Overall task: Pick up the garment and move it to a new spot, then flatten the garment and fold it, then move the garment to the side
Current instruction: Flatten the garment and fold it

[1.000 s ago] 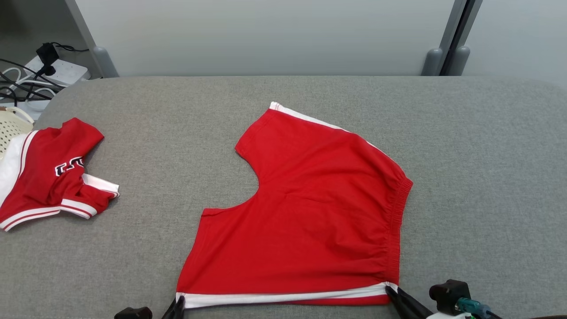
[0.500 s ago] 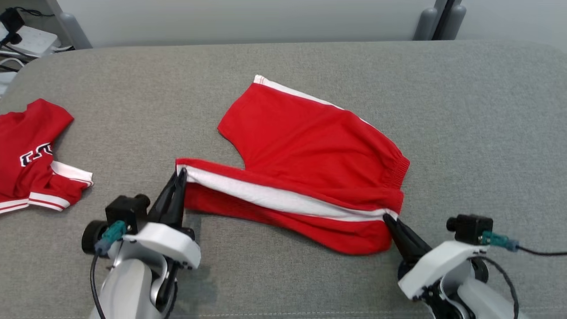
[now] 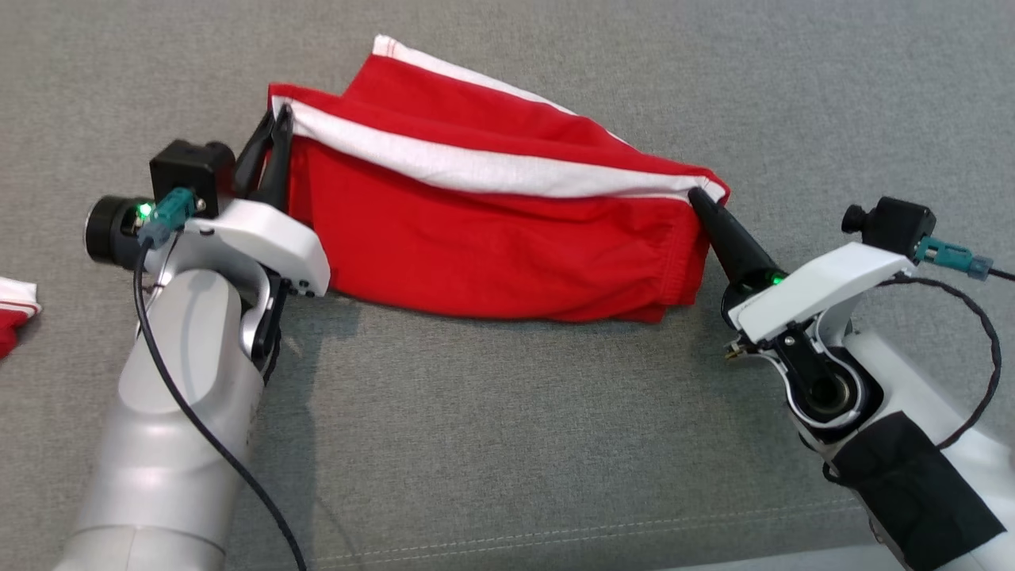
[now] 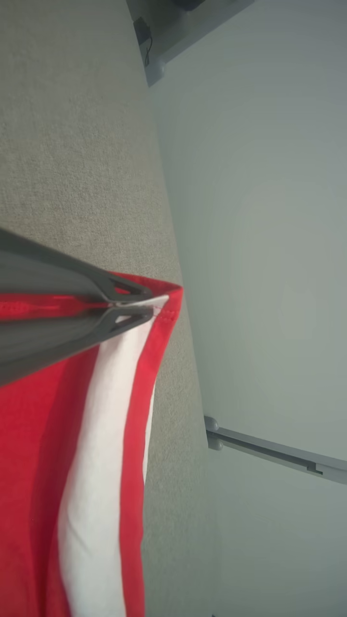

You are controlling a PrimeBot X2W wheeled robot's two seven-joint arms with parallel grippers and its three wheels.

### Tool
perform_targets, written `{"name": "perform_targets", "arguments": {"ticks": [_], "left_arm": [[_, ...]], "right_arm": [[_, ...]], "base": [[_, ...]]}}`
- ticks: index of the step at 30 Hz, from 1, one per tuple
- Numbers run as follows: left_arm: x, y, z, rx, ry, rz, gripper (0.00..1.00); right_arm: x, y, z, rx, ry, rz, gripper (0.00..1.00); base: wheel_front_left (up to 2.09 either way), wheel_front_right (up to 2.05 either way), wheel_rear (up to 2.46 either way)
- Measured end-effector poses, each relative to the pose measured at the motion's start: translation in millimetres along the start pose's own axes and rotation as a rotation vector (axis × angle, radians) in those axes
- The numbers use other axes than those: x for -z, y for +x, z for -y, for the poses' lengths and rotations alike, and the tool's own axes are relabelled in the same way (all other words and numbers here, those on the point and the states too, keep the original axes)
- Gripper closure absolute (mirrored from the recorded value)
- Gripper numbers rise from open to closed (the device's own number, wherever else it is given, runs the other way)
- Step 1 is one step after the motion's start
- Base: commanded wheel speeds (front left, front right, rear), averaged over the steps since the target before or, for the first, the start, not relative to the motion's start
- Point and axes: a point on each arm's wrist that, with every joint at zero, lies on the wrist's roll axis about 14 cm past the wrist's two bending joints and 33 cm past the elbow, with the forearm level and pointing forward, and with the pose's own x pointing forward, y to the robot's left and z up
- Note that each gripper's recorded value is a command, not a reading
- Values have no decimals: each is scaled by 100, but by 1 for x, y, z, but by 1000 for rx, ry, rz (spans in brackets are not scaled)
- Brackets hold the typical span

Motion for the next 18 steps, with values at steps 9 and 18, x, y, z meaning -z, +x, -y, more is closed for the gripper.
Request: {"name": "perform_targets", "arguments": {"ticks": [9,18], "left_arm": [[20,56,12,28,79,-58,100],[33,97,26,77,159,-83,100]], "right_arm": [[-15,22,23,53,11,68,100],[-13,32,38,89,13,83,100]], "base": [[0,0,0],[0,0,0]]}}
